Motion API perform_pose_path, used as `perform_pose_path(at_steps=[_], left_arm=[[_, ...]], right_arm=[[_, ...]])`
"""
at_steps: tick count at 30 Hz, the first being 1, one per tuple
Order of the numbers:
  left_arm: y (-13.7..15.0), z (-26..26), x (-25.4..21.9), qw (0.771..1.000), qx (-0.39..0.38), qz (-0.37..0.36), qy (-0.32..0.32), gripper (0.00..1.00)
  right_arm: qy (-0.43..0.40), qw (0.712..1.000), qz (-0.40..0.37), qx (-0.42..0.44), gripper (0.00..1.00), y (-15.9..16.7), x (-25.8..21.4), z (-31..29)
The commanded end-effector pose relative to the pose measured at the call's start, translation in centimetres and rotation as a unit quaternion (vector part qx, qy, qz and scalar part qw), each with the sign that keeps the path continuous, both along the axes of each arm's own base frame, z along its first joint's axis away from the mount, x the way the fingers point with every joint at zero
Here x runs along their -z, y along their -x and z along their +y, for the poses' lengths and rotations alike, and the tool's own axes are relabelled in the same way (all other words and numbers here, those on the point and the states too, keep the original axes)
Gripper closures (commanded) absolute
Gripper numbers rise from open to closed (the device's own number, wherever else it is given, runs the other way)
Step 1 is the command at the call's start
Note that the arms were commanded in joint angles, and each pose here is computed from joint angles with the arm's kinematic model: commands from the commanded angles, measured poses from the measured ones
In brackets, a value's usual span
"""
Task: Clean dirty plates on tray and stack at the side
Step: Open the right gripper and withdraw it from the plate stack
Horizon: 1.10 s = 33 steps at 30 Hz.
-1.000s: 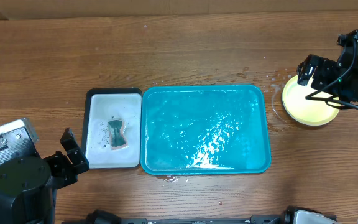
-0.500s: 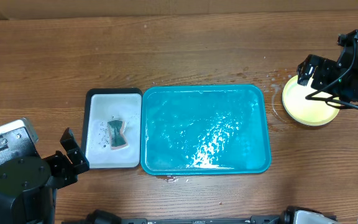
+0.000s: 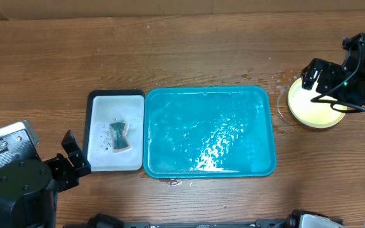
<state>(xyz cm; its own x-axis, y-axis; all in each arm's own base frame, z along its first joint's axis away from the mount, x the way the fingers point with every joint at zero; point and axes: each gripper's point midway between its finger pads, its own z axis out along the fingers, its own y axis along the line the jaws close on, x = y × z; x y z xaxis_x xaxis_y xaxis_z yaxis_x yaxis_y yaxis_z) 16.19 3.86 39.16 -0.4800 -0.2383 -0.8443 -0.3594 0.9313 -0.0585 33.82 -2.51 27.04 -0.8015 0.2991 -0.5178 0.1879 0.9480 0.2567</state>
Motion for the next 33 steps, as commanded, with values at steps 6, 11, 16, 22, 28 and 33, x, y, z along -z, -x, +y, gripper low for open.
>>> perform_pose_path(at_steps=[6,11,16,22,28,33], left_arm=[[-0.1,0.2,0.1,1.0,-0.012,-0.002,0.004,0.0],[-0.1,0.2,0.1,1.0,-0.012,-0.002,0.003,0.0],[-0.1,0.2,0.1,1.0,-0.012,-0.002,0.004,0.0],[-0.1,0.2,0.1,1.0,-0.012,-0.002,0.004,0.0],[-0.1,0.2,0.1,1.0,-0.012,-0.002,0.003,0.0],[-0.1,0.2,0.1,1.0,-0.012,-0.002,0.004,0.0]], right_arm=[[0.0,1.0,-0.02,-0.007,0.0,-0.1,-1.3,0.3],[-0.004,1.0,-0.023,-0.01,0.0,-0.2,-1.4,0.5],[-0.018,0.999,-0.024,-0.022,0.0,-0.5,-1.3,1.1],[-0.009,0.994,-0.097,-0.047,0.0,-1.2,-4.5,2.6],[0.006,0.962,-0.253,-0.105,0.0,-1.0,-10.9,6.5],[0.004,0.932,-0.336,-0.137,0.0,1.3,-11.4,8.9]])
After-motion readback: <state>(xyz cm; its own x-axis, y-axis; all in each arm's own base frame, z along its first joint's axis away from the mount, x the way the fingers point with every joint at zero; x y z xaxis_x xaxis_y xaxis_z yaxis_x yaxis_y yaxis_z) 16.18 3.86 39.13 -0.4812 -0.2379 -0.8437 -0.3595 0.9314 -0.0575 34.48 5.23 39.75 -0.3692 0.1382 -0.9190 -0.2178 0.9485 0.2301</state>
